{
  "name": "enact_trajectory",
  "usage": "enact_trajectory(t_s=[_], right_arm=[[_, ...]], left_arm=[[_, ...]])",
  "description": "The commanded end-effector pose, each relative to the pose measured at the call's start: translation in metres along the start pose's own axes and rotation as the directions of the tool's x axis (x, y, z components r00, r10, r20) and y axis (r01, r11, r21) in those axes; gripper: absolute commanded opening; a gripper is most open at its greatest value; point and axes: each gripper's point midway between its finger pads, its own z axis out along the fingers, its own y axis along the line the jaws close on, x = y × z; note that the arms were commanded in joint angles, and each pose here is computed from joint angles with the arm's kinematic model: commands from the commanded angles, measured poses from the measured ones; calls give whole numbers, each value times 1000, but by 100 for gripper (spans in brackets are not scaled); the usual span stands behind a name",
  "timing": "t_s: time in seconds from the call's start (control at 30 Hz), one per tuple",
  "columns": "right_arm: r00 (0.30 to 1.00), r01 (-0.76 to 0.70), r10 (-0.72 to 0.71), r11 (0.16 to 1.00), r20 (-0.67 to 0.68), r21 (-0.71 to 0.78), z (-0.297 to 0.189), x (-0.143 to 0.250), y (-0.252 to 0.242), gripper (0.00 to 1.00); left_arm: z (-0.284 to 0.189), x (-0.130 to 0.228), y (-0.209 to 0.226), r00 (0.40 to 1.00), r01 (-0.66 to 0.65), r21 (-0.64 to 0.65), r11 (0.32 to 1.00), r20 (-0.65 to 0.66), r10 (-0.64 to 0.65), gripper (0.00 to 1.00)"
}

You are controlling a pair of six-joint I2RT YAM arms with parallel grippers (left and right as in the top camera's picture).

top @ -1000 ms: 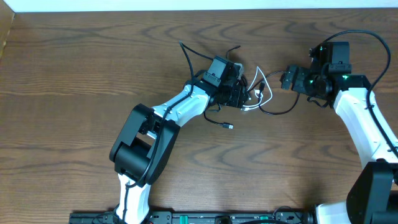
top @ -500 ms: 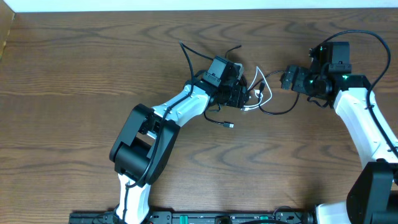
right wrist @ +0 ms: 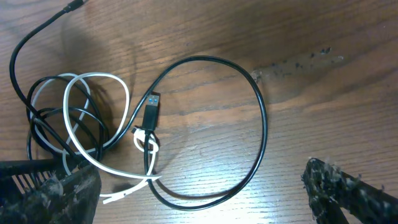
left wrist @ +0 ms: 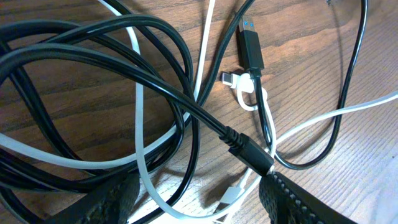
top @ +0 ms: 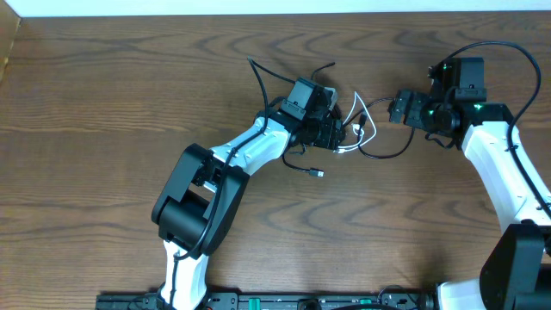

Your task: Untangle cables

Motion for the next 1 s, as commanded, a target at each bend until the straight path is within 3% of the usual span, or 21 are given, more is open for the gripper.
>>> enact_trajectory(t_s=[0.0,0.27,0.47,0.97], right_arm=[[1000,-12,12,1000,-6,3,3,1,-1,99],[1000,-12,12,1000,-5,3,3,1,-1,99],[1000,-12,12,1000,-5,3,3,1,-1,99],[1000,-12,12,1000,-5,2,3,1,-1,99]], left_arm=[[1,-2,-1,1000,-5,8,1000,-1,5,71],[1,-2,-1,1000,-5,8,1000,-1,5,85],[1,-2,-2,1000,-6,8,1000,-2,6,89],[2,-1,-6,1000,-17,15,1000,1,17,90]])
